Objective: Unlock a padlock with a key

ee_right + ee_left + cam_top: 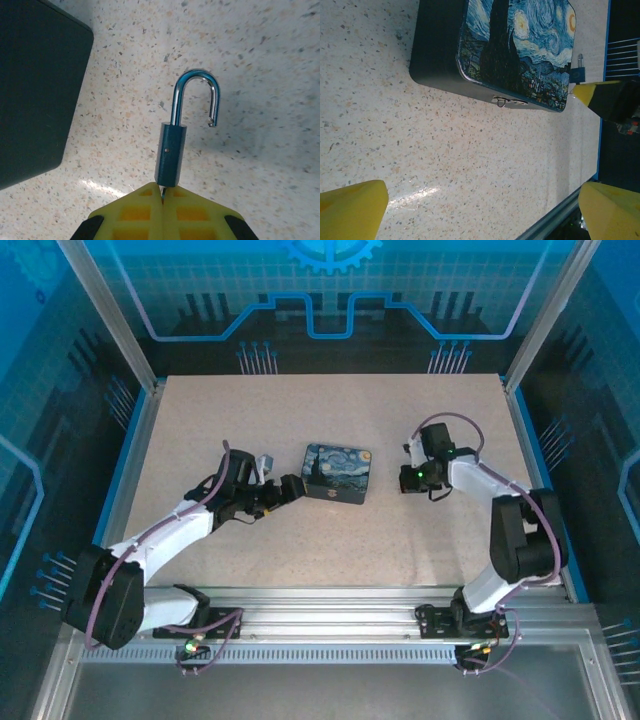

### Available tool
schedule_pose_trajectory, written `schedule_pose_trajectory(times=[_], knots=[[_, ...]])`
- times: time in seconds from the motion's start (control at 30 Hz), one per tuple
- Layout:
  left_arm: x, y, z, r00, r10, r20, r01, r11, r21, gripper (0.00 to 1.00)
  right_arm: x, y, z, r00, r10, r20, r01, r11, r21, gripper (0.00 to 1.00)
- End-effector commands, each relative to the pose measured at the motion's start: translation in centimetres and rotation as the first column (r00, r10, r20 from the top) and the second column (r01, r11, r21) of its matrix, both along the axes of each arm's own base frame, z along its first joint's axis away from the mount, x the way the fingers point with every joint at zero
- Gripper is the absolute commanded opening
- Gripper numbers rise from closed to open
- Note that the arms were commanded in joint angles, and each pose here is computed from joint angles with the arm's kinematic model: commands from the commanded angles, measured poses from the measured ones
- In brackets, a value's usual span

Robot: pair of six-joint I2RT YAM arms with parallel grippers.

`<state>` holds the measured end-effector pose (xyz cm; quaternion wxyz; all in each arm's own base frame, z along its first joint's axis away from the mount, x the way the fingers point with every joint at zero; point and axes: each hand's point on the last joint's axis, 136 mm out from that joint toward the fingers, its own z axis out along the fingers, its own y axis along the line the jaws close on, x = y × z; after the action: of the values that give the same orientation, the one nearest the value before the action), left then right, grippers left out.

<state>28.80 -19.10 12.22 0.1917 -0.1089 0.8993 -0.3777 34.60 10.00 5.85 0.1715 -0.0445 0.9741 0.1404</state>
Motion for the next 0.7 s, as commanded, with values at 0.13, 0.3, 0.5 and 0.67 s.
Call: schedule_pose_trajectory(times=[0.13,0.3,0.5,0.67], knots=[[0.0,0.3,-0.3,1.0,0.006,-0.012,-0.006,1.0,0.009,0.99,0.7,1.0,-1.5,0.994,-0.049,-0.103,0.059,0.993,0.1,0.0],[-0.1,0.4,-0.4,1.0,0.006,-0.014,-0.006,1.0,0.011,0.99,0.9,0.8,-2.4,0.989,-0.078,-0.129,0.095,0.987,0.13,0.0],[-0.1,0.5,-0.5,1.0,0.008,-0.018,-0.008,1.0,0.011,0.99,0.6,0.2,-3.4,0.98,-0.103,-0.17,0.128,0.982,0.14,0.04],[-0.2,0.5,-0.6,1.0,0.011,-0.02,-0.011,1.0,0.01,0.99,0.5,-0.8,-3.9,0.974,-0.135,-0.181,0.162,0.977,0.141,0.08]])
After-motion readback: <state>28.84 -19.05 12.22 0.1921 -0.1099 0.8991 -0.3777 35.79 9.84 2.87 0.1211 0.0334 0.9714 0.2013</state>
